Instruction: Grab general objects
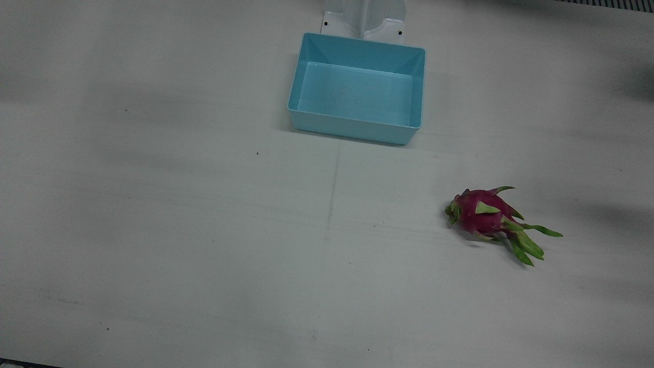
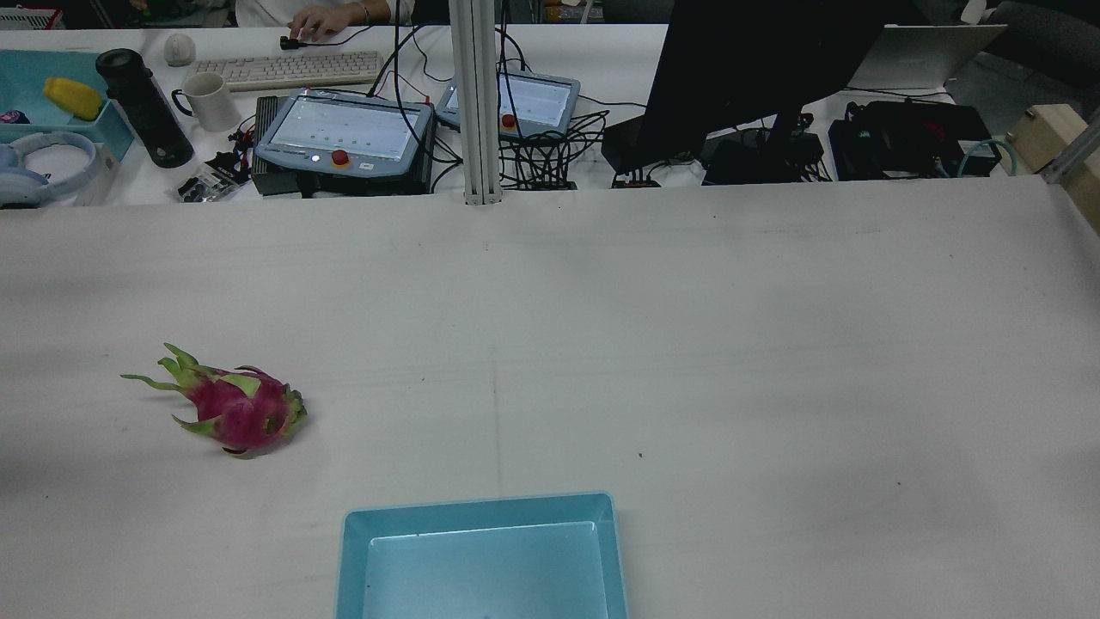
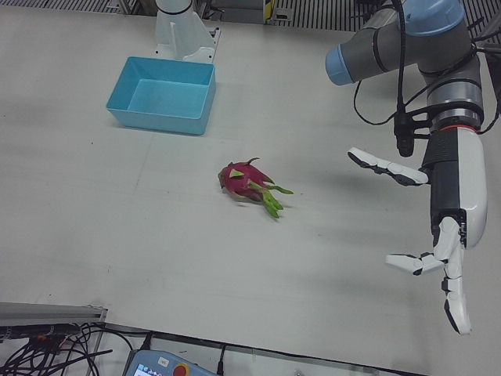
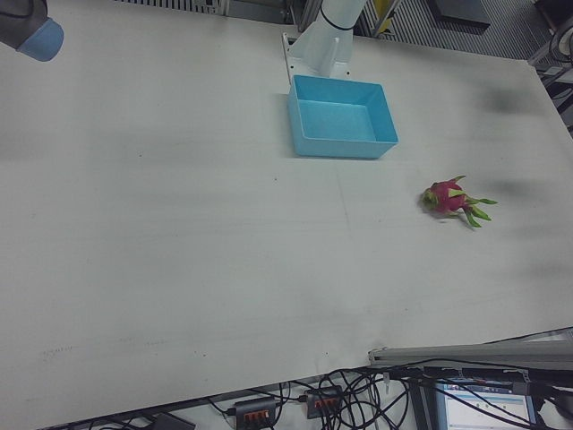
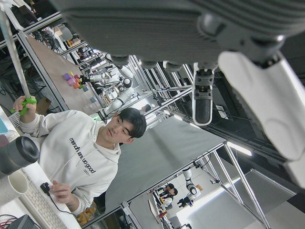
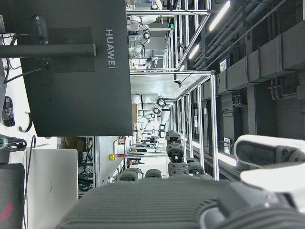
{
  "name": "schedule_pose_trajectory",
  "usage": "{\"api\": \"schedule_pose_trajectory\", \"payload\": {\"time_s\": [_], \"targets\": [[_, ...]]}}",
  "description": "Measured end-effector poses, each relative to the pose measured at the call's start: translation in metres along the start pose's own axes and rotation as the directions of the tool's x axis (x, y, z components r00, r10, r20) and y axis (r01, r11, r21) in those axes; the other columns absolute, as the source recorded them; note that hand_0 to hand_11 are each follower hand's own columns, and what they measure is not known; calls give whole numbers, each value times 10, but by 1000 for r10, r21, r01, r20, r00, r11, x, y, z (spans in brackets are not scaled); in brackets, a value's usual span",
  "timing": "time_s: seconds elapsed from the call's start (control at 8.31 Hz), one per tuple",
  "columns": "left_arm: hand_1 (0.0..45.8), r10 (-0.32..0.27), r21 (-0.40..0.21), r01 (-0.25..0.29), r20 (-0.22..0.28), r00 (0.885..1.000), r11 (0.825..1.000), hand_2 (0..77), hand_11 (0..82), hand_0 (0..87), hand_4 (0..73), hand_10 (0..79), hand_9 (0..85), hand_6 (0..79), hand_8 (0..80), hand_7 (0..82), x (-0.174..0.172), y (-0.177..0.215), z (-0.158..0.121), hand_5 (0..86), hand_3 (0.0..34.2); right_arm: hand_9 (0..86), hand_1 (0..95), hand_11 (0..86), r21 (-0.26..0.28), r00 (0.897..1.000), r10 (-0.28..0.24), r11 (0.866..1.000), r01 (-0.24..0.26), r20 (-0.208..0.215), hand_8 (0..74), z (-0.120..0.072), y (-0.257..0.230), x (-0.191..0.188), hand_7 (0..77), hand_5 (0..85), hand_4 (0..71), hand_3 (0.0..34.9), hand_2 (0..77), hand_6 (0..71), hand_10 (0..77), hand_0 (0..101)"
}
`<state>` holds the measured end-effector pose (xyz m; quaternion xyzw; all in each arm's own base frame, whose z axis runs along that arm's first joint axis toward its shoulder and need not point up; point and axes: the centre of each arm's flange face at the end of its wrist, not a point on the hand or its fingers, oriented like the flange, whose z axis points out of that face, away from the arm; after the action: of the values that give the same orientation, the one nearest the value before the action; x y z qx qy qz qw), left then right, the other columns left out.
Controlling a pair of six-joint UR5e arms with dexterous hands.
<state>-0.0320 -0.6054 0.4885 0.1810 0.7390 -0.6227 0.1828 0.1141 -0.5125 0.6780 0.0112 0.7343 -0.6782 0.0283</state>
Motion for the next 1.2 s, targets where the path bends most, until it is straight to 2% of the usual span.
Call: {"api": "schedule_pose_trajectory", "payload": {"time_s": [0.24, 0.48, 0.6, 0.84, 0.96, 1.2], "targets": [[0, 1, 2, -1, 1, 1000, 1000, 11, 11, 554, 33, 5, 5, 0, 11, 11, 0, 0, -1, 458, 18, 5, 60, 5, 0, 1000, 0, 1000, 0, 0, 0, 0, 0, 0, 0, 0, 0, 0, 747, 0, 0, 0], [0, 1, 0, -1, 2, 1000, 1000, 11, 11, 554, 33, 0, 5, 0, 11, 11, 0, 0, -1, 458, 6, 5, 60, 5, 0, 1000, 0, 1000, 0, 0, 0, 0, 0, 0, 0, 0, 0, 0, 747, 0, 0, 0], [0, 0, -5, 0, 1, 1000, 1000, 11, 11, 554, 33, 5, 5, 0, 11, 11, -1, 3, -1, 458, 12, 5, 60, 5, 0, 1000, 0, 1000, 0, 0, 0, 0, 0, 0, 0, 0, 0, 0, 747, 0, 0, 0], [0, -3, -68, 4, 8, 1000, 998, 11, 11, 590, 49, 0, 5, 0, 11, 5, -4, 38, -1, 458, 8, 5, 60, 5, 0, 1000, 0, 1000, 0, 0, 0, 0, 0, 0, 0, 0, 0, 0, 747, 0, 0, 0], [0, 22, -106, -20, 18, 1000, 994, 11, 5, 591, 55, 0, 5, 0, 11, 5, -2, 67, -6, 458, 0, 5, 60, 5, -1, 1000, 0, 1000, 0, 0, 0, 0, 1, 0, 0, 0, 0, 0, 747, 0, 0, 0], [0, 77, -179, -71, 27, 997, 981, 11, 5, 597, 55, 0, 5, 0, 11, 5, 7, 108, -18, 458, 8, 5, 60, 5, -1, 1000, 0, 1000, 0, 0, 0, 0, 1, 0, 0, 0, 0, 0, 747, 0, 0, 0]]}}
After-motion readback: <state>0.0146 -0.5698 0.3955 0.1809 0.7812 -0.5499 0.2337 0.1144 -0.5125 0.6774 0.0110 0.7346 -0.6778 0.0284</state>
